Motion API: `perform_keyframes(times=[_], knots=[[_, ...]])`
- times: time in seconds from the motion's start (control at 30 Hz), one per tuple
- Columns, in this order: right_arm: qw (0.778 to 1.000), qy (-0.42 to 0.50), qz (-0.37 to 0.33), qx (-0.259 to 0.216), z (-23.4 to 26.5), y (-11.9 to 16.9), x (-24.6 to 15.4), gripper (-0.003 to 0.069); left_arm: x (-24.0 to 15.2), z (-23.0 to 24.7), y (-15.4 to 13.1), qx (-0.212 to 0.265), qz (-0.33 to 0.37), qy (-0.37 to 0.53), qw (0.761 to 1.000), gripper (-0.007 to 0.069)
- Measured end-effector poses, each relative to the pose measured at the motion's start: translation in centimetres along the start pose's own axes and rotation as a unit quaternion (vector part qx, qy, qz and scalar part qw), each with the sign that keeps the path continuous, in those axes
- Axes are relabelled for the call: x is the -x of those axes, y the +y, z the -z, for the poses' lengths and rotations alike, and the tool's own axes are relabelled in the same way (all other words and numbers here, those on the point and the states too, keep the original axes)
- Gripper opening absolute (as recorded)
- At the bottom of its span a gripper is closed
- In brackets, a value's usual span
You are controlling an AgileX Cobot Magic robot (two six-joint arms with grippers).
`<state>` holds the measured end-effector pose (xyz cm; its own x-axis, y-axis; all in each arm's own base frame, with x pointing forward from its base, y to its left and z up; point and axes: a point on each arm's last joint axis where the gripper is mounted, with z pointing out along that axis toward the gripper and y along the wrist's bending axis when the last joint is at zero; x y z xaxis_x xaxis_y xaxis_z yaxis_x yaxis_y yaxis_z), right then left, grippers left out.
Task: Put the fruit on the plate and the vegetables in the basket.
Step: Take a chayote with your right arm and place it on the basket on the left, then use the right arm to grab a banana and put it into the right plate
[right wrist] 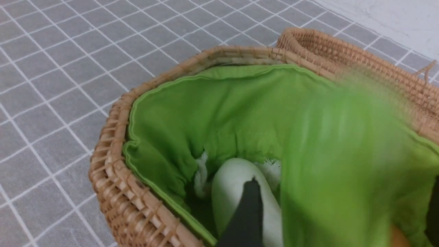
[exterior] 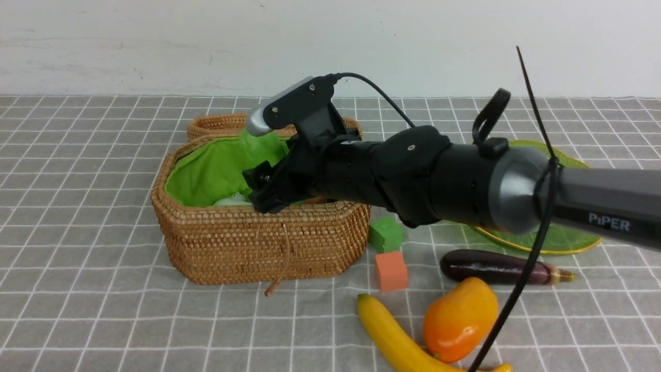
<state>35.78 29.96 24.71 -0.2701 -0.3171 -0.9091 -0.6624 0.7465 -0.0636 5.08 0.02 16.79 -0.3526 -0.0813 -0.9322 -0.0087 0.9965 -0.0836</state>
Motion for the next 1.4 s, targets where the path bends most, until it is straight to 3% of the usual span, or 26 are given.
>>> perform_keyframes(times=[0.1,0.23,0.27,0.3,0.33,0.37,0.47,0.57,0.77,0.93,1.1,1.17,1.3,1.4], knots=[[1.000,-0.003,-0.003,0.008,0.3,0.2,0.3,0.0676,0.0,0.0,0.0,0.000,0.000,0.000,1.000,0.0102],[0.998,-0.013,-0.006,0.066,1.6,1.1,1.6,0.0650,0.0,0.0,0.0,0.000,0.000,0.000,1.000,0.0102],[0.996,-0.016,-0.004,0.090,2.2,1.5,2.1,0.0637,0.0,0.0,0.0,0.000,0.000,0.000,1.000,0.0103],[0.989,-0.019,0.006,0.149,3.5,2.5,2.9,0.0617,0.0,0.0,0.0,0.000,0.000,0.000,1.000,0.0102],[0.987,-0.019,0.011,0.157,3.7,2.7,3.0,0.0611,0.0,0.0,0.0,0.000,0.000,0.000,1.000,0.0102],[0.974,-0.014,0.033,0.225,5.2,3.8,3.6,0.0596,0.0,0.0,0.0,0.000,0.000,0.000,1.000,0.0105],[0.947,0.027,0.079,0.309,8.8,5.0,4.3,0.0588,0.0,0.0,0.0,0.000,0.000,0.000,1.000,0.0111],[0.945,0.088,0.085,0.304,11.0,4.7,4.5,0.0596,0.0,0.0,0.0,0.000,0.000,0.000,1.000,0.0113],[0.942,0.284,0.082,0.158,11.8,1.9,-0.3,0.0605,0.0,0.0,0.0,0.000,0.000,0.000,1.000,0.0123],[0.922,0.364,0.077,0.109,10.3,1.1,-6.1,0.0591,0.0,0.0,0.0,0.000,0.000,0.000,1.000,0.0123],[0.910,0.392,0.091,0.100,8.0,0.9,-9.7,0.0556,0.0,0.0,0.0,0.000,0.000,0.000,1.000,0.0125],[0.905,0.404,0.092,0.100,6.9,1.0,-10.9,0.0492,0.0,0.0,0.0,0.000,0.000,0.000,1.000,0.0129],[0.897,0.422,0.081,0.106,6.8,1.2,-11.6,0.0293,0.0,0.0,0.0,0.000,0.000,0.000,1.000,0.0134],[0.898,0.421,0.058,0.116,7.5,1.4,-10.5,0.0313,0.0,0.0,0.0,0.000,0.000,0.000,1.000,0.0137]])
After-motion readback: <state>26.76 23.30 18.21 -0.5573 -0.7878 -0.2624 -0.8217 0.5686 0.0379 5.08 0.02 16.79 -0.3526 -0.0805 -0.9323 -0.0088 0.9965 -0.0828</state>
